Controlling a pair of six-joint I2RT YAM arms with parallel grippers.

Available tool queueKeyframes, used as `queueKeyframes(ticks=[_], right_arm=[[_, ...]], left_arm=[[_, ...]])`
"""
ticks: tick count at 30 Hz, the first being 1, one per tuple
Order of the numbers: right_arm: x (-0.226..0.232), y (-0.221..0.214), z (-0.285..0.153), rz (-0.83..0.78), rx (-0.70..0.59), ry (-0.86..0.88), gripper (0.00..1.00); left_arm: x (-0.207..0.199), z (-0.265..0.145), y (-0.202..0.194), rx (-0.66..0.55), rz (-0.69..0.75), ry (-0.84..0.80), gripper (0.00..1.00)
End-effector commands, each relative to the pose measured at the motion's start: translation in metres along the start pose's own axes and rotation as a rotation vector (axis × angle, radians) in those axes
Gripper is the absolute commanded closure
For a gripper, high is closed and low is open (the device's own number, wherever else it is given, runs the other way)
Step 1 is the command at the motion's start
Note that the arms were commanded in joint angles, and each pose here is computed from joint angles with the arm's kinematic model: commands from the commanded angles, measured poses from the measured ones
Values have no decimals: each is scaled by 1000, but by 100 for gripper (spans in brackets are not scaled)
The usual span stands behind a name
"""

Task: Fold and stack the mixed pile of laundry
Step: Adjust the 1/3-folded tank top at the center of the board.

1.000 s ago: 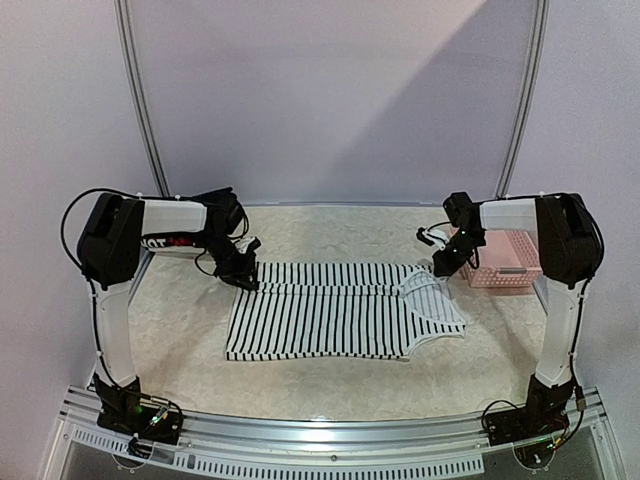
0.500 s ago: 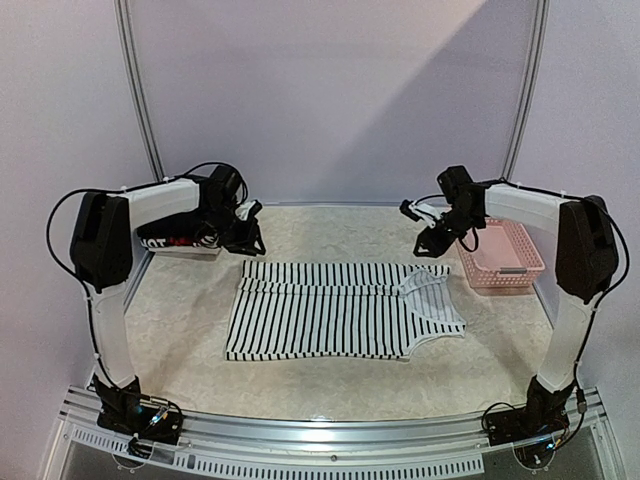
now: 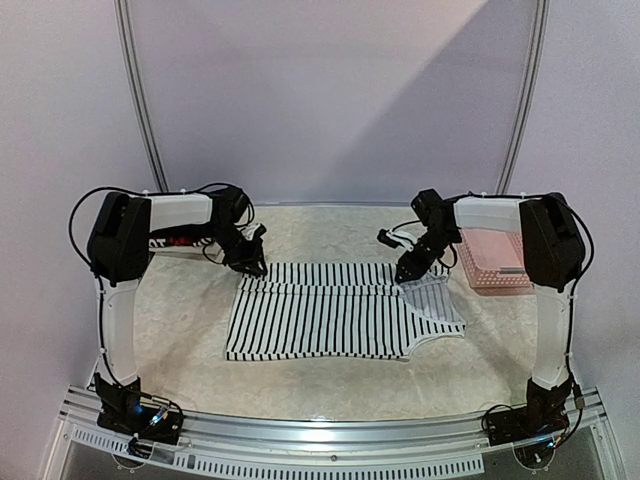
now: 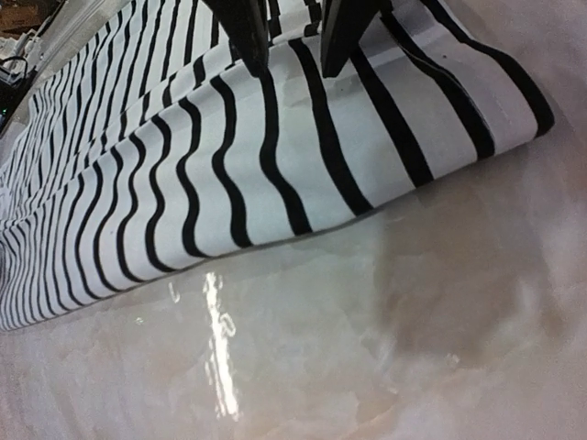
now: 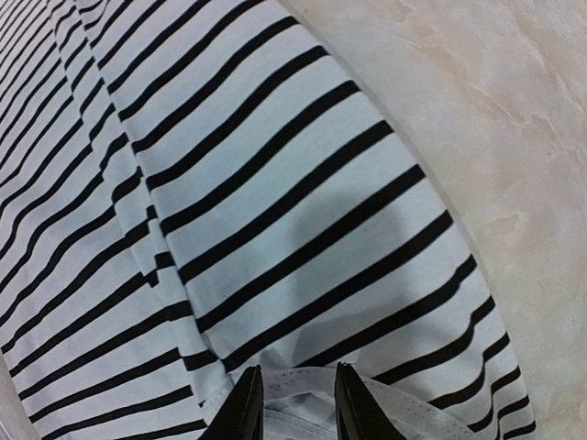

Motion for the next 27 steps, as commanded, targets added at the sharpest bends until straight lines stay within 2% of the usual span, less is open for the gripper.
queueKeyframes(ticks=[1, 9, 16, 22, 27], right_arm=[[22, -12, 10, -47, 59, 78, 74], [34, -44, 7, -92, 120, 65, 75], [36, -62, 10, -100, 147, 52, 76], [54, -52, -21, -162, 75, 87, 75], [66, -39, -59, -249, -14, 61, 72]], left_arm=[[-3, -5, -18, 45, 9, 1, 78], [1, -11, -52, 109, 8, 38, 79], [4, -19, -70, 112, 13, 64, 76], [0, -36, -69, 96, 33, 77, 76], [-11, -65, -56, 11, 85, 96, 76]])
Point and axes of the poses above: each gripper's point midway between its finger pads, its own z axis out along the fingers, its own x axis along the line the jaws close on, y = z × x, the point moved 7 cm from there along -z, back along the fingers, and after that the axes turned 11 degrees about z, right-handed, at the moved point
